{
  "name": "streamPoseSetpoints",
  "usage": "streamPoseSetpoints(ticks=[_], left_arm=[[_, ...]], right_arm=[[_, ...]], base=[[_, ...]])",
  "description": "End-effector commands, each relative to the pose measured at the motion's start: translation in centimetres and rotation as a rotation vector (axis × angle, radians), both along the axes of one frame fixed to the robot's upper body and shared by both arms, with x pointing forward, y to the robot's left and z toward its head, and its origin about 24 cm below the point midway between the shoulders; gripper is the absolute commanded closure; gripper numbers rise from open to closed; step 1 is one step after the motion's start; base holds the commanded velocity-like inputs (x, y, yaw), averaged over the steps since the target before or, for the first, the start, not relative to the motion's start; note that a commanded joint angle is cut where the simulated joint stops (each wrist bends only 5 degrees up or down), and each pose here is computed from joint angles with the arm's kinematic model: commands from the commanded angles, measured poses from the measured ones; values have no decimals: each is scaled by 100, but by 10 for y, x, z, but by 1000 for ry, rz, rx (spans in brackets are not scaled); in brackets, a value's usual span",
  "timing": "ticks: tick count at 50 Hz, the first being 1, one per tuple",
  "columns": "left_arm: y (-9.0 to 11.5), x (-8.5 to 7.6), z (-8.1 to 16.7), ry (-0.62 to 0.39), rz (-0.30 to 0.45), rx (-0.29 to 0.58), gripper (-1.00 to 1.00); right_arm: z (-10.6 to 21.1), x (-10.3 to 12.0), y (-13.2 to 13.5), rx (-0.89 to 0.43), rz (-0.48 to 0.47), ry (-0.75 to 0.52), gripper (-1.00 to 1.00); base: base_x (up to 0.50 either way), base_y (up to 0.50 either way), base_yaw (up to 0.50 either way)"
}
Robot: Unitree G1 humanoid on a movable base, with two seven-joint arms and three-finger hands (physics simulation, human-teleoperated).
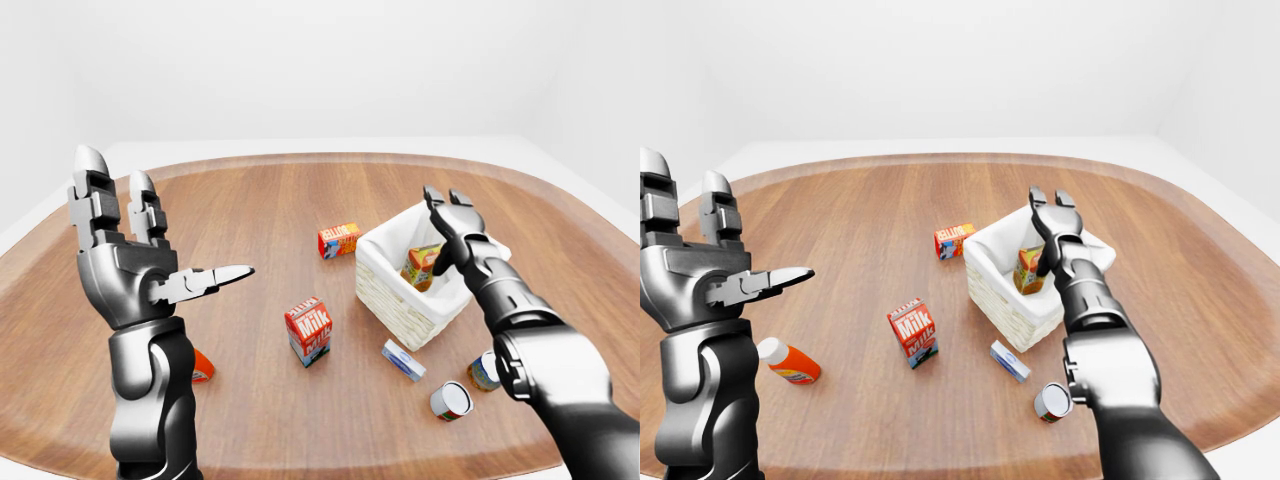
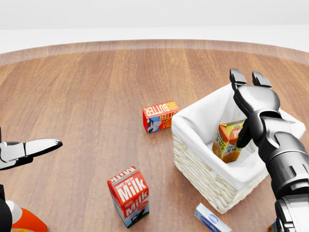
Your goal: Pick up the orange juice, and put it in the basket.
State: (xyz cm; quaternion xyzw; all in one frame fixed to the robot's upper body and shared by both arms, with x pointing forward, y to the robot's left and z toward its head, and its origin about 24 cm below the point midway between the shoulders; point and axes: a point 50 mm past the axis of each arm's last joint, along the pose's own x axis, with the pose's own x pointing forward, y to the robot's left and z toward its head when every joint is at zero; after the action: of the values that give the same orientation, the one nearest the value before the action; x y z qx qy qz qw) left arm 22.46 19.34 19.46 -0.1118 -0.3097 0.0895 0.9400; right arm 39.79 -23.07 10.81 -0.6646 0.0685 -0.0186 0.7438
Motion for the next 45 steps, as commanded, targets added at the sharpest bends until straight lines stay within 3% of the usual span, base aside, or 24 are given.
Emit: streamPoseSetpoints(ticks=[1, 45], left_arm=[[0, 0, 0, 0, 0, 1, -100], [0, 1, -2, 10, 0, 4, -100]], right_arm=[[14, 5, 0, -1, 5, -17, -100], [96, 20, -7, 10, 16, -102, -100]], base=[[0, 0, 0], [0, 0, 0]])
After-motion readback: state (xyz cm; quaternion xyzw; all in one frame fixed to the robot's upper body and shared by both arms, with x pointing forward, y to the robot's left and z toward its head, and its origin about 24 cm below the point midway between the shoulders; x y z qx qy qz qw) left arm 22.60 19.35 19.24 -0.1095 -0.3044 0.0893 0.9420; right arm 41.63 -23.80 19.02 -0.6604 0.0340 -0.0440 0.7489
